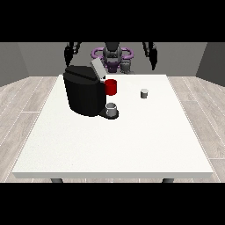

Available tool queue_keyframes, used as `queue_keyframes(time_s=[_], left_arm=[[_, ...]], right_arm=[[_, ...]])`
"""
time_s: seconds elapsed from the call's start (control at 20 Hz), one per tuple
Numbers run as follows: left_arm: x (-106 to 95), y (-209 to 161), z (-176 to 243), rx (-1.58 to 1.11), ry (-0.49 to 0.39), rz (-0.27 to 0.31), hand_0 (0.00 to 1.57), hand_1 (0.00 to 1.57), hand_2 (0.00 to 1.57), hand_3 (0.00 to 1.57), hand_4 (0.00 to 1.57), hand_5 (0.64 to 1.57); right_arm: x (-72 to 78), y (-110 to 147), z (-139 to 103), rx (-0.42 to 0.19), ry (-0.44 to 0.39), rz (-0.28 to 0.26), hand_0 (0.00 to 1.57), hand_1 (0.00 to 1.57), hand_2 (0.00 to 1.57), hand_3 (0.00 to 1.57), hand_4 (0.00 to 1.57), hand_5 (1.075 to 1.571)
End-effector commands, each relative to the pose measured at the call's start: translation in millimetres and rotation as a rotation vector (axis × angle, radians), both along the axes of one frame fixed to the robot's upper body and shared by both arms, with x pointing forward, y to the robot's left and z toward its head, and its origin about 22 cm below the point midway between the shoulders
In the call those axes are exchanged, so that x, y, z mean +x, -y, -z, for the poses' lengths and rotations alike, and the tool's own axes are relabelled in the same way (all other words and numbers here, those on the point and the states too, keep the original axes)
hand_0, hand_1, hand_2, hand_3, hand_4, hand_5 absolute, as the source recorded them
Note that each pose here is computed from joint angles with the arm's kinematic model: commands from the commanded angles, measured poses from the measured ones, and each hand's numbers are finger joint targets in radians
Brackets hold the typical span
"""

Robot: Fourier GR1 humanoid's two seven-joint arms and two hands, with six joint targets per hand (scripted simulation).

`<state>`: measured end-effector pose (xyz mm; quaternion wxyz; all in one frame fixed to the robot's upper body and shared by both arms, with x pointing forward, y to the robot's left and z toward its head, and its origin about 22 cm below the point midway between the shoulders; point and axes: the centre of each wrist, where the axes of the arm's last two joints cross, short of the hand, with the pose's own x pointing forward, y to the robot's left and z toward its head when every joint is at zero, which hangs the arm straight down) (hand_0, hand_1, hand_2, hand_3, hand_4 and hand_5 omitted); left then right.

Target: Insert the coffee pod into the coffee machine and close the lid

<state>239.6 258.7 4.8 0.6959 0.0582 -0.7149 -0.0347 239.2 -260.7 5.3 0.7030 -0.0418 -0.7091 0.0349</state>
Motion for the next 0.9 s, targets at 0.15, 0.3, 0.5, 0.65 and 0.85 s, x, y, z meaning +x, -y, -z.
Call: queue_keyframes(time_s=[0.15,0.3,0.5,0.65,0.85], left_arm=[[9,22,-7,-0.068,0.036,0.15,0.0,0.0,0.0,0.0,0.66,1.571],[1,6,-2,-0.025,0.037,0.228,0.0,0.0,0.0,0.0,0.66,1.571],[16,-5,-2,0.088,-0.03,0.236,0.0,0.0,0.0,0.0,0.51,1.571],[25,-17,-15,0.274,-0.075,0.176,0.0,0.0,0.0,0.0,0.0,1.571],[51,-53,-16,0.401,-0.045,0.09,0.0,0.0,0.0,0.0,0.0,1.571]], right_arm=[[1.9,1,9,0.058,0.005,0.002,0.0,0.0,0.0,0.0,0.33,1.571],[-6.3,8,21,0.158,0.07,0.074,0.0,0.0,0.0,0.0,0.33,1.571],[11.2,-2,11,0.155,0.102,0.036,0.0,0.0,0.0,0.0,0.34,1.571],[8.1,-18,12,0.147,0.1,0.025,0.0,0.0,0.0,0.0,0.36,1.571],[18.3,-31,-11,0.148,0.189,-0.083,0.0,0.0,0.0,0.0,0.34,1.571]])
